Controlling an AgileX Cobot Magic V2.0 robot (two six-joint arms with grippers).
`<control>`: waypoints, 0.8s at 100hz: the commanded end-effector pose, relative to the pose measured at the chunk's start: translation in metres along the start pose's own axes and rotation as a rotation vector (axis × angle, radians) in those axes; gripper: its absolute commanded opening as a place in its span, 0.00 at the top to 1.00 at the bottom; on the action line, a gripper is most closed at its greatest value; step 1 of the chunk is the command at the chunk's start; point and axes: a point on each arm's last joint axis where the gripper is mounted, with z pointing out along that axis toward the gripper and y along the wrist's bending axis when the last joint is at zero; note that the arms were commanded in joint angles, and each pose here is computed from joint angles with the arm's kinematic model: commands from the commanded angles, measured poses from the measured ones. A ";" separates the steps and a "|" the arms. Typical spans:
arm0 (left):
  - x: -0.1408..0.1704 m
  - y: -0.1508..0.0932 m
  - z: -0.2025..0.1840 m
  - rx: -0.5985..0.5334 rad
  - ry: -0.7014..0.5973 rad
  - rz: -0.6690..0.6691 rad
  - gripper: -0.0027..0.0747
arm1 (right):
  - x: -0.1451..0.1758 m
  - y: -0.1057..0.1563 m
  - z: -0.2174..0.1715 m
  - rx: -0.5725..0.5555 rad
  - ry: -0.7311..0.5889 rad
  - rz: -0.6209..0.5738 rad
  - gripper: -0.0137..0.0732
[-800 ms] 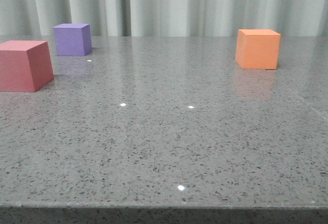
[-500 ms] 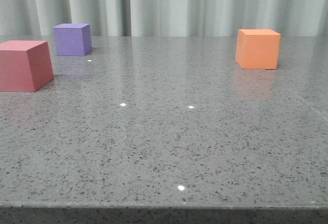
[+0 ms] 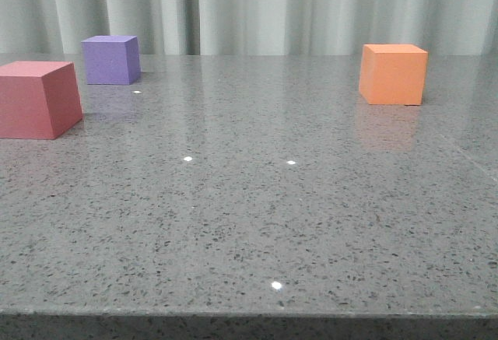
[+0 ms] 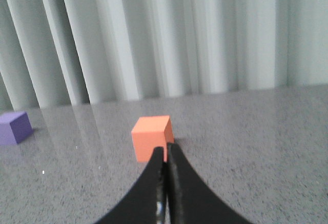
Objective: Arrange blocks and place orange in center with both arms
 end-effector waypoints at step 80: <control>0.005 -0.001 -0.001 0.017 -0.071 -0.010 0.99 | -0.051 0.010 0.075 0.091 0.598 0.033 0.88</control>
